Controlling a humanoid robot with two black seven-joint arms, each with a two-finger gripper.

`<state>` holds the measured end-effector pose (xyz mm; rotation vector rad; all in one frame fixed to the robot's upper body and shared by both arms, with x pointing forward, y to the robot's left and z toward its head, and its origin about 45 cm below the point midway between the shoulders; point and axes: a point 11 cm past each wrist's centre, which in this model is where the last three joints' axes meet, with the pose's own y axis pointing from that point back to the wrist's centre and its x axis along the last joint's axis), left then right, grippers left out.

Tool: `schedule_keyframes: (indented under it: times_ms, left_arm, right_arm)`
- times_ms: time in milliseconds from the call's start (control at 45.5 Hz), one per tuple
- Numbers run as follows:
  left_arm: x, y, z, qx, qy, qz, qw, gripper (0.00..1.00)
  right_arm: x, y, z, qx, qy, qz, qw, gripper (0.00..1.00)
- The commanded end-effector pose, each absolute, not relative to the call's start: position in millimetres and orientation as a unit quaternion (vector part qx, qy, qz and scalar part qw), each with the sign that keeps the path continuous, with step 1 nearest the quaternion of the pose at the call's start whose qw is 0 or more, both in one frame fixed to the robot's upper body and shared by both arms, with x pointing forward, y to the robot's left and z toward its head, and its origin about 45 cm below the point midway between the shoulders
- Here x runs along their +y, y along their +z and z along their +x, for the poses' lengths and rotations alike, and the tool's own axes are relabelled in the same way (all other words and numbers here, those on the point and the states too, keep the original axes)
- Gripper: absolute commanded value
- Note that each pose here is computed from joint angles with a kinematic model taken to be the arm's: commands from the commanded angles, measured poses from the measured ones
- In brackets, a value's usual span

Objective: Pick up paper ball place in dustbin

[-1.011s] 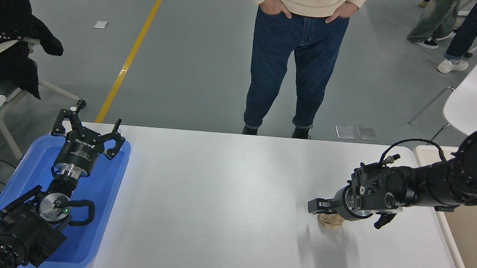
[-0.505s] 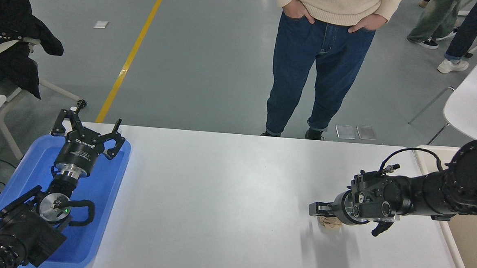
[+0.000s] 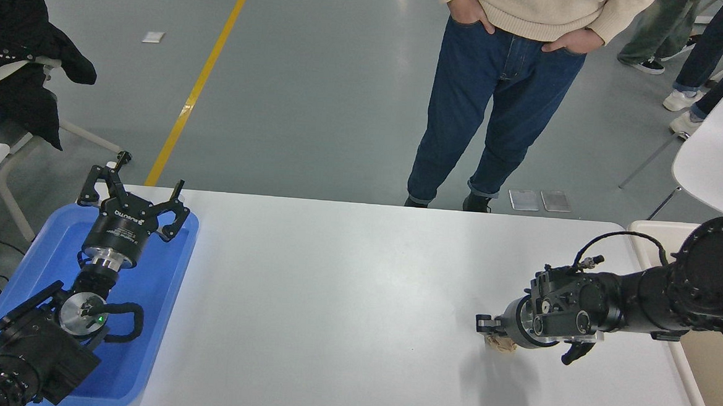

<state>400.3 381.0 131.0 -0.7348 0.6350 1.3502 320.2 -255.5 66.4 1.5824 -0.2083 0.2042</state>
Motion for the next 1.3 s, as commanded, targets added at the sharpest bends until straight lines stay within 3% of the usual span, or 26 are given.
schedule_keyframes:
  times_ms: [0,286,352,549,791,967,1275]
  left_arm:
    - [381.1,131.0,400.3,0.282,0.6,-0.326,0.674,1.0]
    - [380.9,130.9,400.3,0.283,0.6,-0.326,0.674,1.0]
    - [380.9,130.9,400.3,0.283,0.6,-0.326,0.674,1.0]
    - [380.5,131.1,400.4,0.283,0.599,-0.326,0.674,1.0]
    - [380.9,130.9,400.3,0.283,0.6,-0.326,0.674,1.0]
    - [380.9,130.9,400.3,0.283,0.6,-0.326,0.674,1.0]
    - [380.9,130.9,400.3,0.283,0.6,-0.326,0.674,1.0]
  right_arm:
    - [-263,94,308,-0.058,0.054,0.715,0.694,0.0]
    - [-263,198,317,0.047,-0.013,0.717,0.695,0.0]
    - [-260,239,322,0.081,-0.034,0.718,0.691,0.0]
    - [-260,322,359,-0.012,0.027,0.739,0.673,0.0]
    - [-264,404,377,-0.09,0.093,0.736,0.664,0.0]
    - [-267,430,379,-0.112,0.115,0.725,0.67,0.0]
    - [-293,428,377,-0.127,0.096,0.702,0.694,0.0]
